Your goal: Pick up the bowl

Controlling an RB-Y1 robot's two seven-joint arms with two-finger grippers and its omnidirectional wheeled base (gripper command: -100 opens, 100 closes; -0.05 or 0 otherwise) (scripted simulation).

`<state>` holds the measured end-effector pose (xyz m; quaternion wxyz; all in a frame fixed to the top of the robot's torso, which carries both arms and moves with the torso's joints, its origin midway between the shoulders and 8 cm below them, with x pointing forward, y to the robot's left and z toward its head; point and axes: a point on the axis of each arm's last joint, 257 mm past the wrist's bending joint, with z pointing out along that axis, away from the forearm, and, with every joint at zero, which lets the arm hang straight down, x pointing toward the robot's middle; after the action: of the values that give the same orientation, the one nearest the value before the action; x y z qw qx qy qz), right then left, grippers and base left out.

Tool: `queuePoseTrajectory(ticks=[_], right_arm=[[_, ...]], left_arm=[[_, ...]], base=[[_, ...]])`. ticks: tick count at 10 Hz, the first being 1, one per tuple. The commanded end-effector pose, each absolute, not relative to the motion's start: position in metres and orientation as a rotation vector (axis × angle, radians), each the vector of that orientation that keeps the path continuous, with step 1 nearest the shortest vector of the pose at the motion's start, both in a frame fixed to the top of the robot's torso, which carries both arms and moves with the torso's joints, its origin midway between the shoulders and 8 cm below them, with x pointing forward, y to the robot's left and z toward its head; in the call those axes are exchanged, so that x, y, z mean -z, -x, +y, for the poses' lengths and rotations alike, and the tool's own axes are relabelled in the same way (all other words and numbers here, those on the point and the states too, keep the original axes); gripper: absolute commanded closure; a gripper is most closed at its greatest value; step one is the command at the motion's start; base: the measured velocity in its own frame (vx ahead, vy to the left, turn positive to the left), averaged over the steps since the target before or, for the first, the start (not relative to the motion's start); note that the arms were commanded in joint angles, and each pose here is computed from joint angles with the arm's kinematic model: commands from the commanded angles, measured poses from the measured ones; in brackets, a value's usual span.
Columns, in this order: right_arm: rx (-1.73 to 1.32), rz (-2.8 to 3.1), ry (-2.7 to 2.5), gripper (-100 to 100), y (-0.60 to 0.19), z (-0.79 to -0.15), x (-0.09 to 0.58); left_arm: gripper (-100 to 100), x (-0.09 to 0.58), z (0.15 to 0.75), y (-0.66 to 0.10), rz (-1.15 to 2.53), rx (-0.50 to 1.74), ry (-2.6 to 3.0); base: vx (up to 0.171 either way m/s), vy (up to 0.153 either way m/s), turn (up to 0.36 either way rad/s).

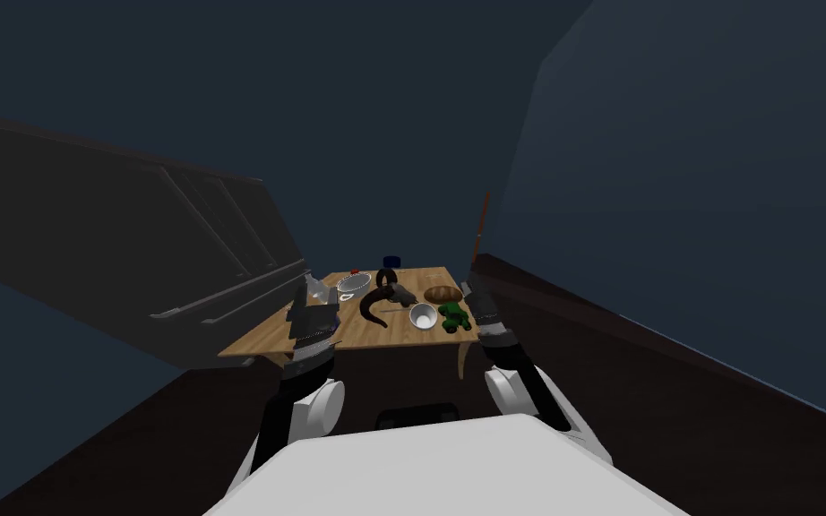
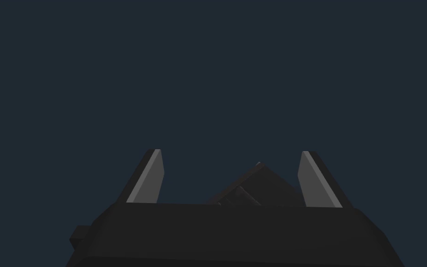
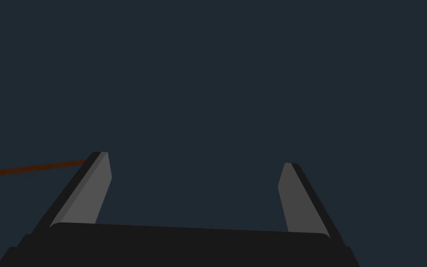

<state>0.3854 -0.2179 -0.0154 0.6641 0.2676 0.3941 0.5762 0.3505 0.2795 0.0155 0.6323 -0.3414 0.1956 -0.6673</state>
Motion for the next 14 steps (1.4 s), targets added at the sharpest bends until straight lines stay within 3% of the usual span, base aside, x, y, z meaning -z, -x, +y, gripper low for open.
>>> queuePoseTrajectory(ticks=[1,14], right_arm=[[-1.323,0.912,-0.593,-100,-0.383,-0.205,0.019],[-1.469,1.435,-0.436,-100,-0.347,-0.079,0.131]], left_arm=[[0,-0.015,0.280,-0.350,0.448,1.527,0.781],[0,-0.015,0.280,-0.350,0.448,1.527,0.781]], base=[[-0.064,0.077,0.005],[-0.067,0.095,0.068]])
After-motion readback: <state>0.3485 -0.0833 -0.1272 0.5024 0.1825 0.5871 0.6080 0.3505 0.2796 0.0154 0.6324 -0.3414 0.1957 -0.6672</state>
